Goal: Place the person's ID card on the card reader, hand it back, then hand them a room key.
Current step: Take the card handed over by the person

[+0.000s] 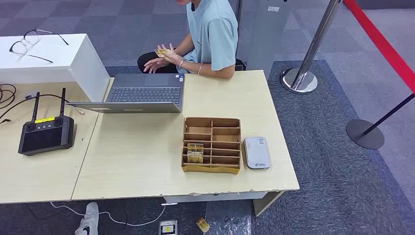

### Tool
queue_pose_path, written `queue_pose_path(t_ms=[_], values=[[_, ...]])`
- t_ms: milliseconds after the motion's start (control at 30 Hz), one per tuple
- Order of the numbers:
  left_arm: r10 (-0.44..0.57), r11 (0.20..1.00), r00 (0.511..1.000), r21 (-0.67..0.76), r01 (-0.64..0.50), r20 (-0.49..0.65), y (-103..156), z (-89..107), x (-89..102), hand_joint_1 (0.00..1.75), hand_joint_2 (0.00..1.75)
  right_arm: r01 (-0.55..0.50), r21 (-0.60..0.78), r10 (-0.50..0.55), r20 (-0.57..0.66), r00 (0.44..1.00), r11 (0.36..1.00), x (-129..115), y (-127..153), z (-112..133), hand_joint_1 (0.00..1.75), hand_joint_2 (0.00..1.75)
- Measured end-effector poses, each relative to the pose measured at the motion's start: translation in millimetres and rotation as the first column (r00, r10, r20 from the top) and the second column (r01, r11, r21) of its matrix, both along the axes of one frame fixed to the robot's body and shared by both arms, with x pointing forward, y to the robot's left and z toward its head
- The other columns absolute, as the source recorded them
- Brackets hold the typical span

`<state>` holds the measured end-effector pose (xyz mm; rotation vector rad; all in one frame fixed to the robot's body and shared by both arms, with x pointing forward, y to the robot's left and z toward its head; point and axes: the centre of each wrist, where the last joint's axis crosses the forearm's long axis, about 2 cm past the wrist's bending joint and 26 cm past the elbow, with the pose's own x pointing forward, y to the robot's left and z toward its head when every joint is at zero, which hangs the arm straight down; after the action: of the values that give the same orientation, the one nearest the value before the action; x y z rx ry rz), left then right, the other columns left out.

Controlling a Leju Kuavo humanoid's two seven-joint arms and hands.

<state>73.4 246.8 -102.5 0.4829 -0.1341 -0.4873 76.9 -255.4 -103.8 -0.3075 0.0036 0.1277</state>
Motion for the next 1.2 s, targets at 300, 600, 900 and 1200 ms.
queue_pose_path(t_ms=[300, 600, 900, 1200], values=[[0.019, 1.000, 1.000, 0.007, -0.019, -0.003, 1, -0.1, -0.2, 0.00, 0.00, -0.028, 0.002, 0.028, 0.014, 1.000, 1.000, 0, 3, 0, 1.26, 1.75], [0.035, 0.999, 0.999, 0.025, -0.035, -0.005, 2, -0.1, -0.2, 0.00, 0.00, -0.030, -0.001, 0.030, 0.006, 1.000, 1.000, 0, 4, 0, 0.00, 1.75], [0.028, 0.999, 1.000, 0.024, -0.028, -0.008, 4, -0.3, -0.3, 0.00, 0.00, 0.055, -0.022, -0.057, -0.059, 0.997, 0.998, -1, -2, 0, 0.00, 1.75], [0.028, 0.999, 1.000, 0.028, -0.028, -0.008, 7, -0.6, -0.5, 0.00, 0.00, 0.068, -0.036, -0.070, -0.058, 0.996, 0.997, -1, -8, 0, 0.00, 1.75]])
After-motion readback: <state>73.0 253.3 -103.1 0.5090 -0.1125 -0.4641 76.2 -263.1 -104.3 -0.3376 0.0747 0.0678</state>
